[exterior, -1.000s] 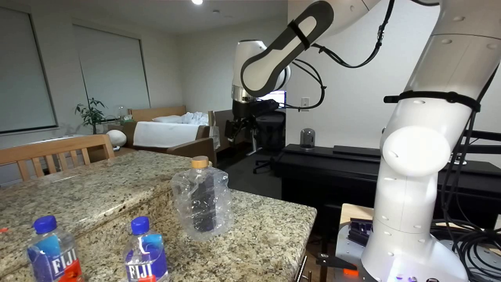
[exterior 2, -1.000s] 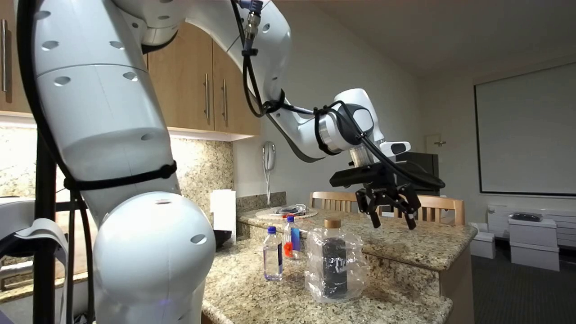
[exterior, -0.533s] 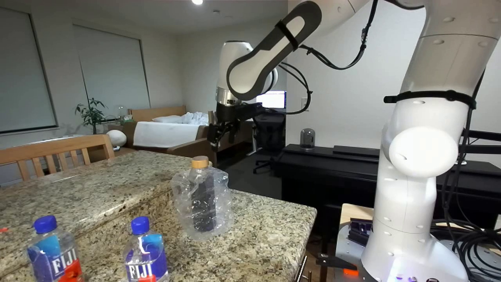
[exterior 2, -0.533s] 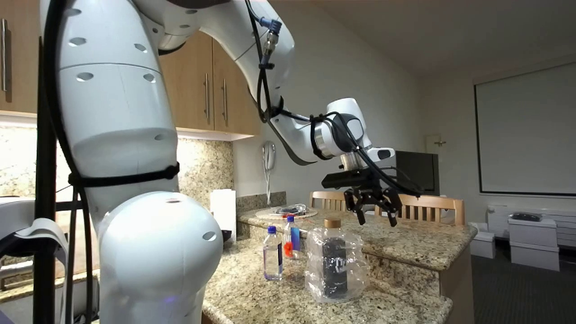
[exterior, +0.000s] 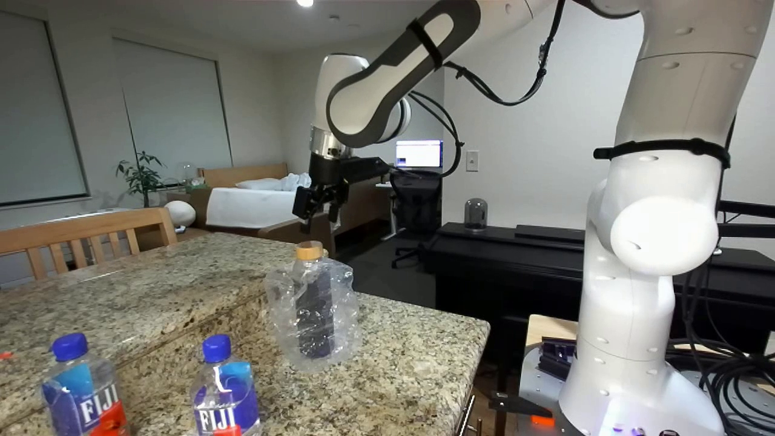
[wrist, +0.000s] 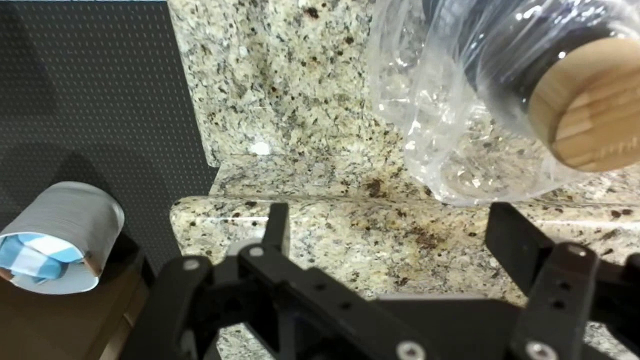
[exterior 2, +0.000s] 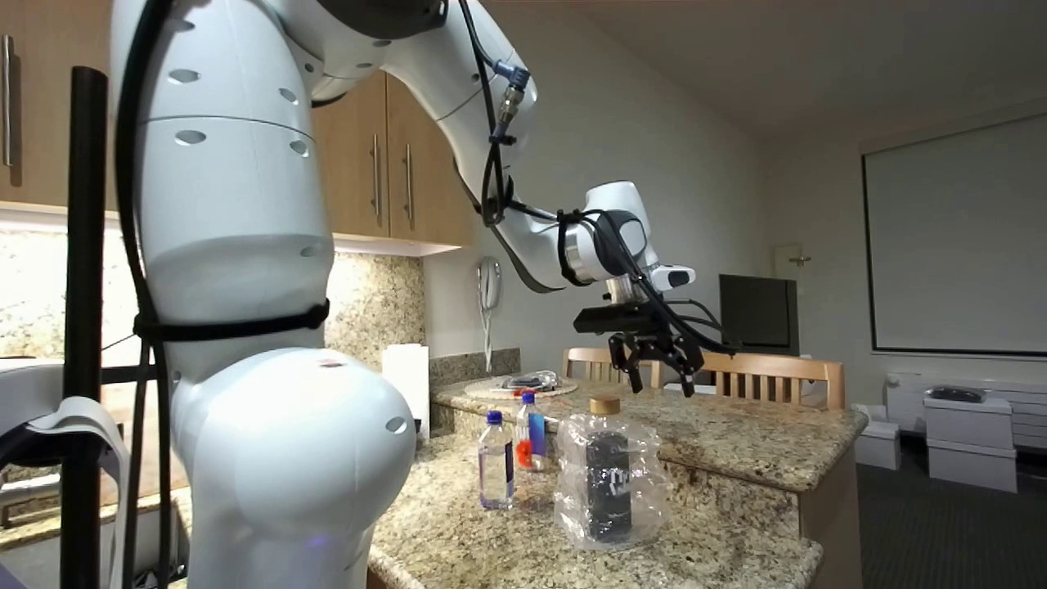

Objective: Remove the plastic around the bottle

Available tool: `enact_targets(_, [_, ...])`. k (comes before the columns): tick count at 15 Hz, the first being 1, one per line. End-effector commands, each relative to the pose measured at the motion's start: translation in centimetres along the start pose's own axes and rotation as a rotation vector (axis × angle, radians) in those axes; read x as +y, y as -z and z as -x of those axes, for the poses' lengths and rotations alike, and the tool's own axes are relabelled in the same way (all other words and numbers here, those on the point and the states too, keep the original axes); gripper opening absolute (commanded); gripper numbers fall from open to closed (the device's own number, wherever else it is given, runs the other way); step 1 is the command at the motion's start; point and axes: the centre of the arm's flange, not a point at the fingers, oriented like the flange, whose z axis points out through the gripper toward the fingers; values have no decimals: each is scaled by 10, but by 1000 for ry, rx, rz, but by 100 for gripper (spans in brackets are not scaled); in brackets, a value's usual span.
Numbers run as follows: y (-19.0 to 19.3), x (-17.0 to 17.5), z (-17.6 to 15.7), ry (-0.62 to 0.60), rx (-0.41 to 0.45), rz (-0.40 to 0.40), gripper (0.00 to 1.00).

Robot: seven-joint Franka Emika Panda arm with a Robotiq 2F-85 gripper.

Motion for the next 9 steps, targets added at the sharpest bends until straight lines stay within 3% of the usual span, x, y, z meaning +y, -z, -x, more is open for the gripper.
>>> enact_targets(1, [3, 0, -18, 13, 8, -34, 100])
enact_targets(9, [34, -77, -3, 247, -28, -131, 100])
